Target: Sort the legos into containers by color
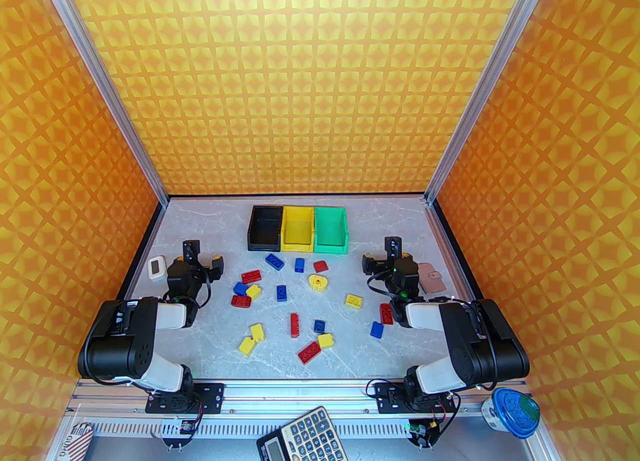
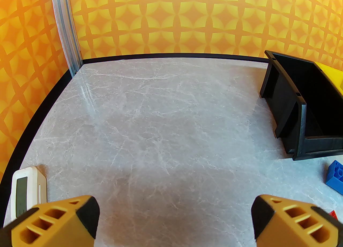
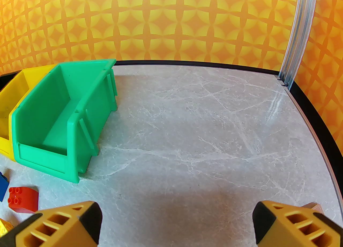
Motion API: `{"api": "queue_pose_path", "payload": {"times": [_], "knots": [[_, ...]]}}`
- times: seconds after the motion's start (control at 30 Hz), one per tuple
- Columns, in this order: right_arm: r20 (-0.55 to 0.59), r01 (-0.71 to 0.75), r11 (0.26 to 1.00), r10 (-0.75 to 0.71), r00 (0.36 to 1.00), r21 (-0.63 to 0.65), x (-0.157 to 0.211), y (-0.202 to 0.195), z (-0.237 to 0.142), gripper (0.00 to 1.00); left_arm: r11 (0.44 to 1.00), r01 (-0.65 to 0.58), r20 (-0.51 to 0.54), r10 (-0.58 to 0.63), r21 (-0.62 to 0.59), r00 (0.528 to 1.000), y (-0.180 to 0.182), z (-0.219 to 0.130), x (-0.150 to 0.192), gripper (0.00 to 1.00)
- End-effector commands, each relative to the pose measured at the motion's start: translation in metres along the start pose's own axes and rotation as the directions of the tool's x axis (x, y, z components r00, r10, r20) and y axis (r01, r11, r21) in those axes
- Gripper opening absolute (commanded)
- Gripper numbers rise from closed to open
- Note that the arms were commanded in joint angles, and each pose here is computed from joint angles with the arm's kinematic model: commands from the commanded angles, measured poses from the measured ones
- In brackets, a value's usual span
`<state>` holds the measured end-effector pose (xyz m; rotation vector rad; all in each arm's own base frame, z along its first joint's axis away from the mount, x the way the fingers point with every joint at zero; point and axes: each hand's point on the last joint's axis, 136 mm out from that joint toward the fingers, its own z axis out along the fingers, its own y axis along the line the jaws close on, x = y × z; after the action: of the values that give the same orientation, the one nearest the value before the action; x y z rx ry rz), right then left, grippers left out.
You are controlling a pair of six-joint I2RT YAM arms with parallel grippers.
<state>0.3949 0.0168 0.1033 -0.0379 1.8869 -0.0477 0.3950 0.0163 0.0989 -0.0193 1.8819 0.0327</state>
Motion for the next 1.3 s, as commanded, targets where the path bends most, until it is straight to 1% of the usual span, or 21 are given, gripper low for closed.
{"api": "queue_pose_path", "payload": {"times": [0.0,1.13,1.2,1.27], "knots": [[0.031,0.013,1.000,-0.013,0.999,-0.013,-0.010,0.001,0.003,0.98,1.000,-0.012,0.030,0.012,0.012,0.999,0.000,0.004,-0.011,0.99],[0.029,0.009,1.000,-0.009,1.000,-0.003,-0.010,-0.001,0.003,0.98,1.000,-0.013,0.028,0.012,0.011,1.000,0.000,0.005,-0.010,0.99],[0.033,0.002,1.000,-0.003,0.999,0.018,-0.014,-0.004,0.003,0.98,1.000,-0.012,0.030,0.012,0.012,0.999,0.000,0.004,-0.011,0.99],[0.007,0.011,1.000,-0.011,1.000,-0.003,-0.021,-0.001,-0.001,0.98,1.000,-0.011,0.017,0.011,0.009,1.000,0.001,0.005,-0.012,0.99]]}}
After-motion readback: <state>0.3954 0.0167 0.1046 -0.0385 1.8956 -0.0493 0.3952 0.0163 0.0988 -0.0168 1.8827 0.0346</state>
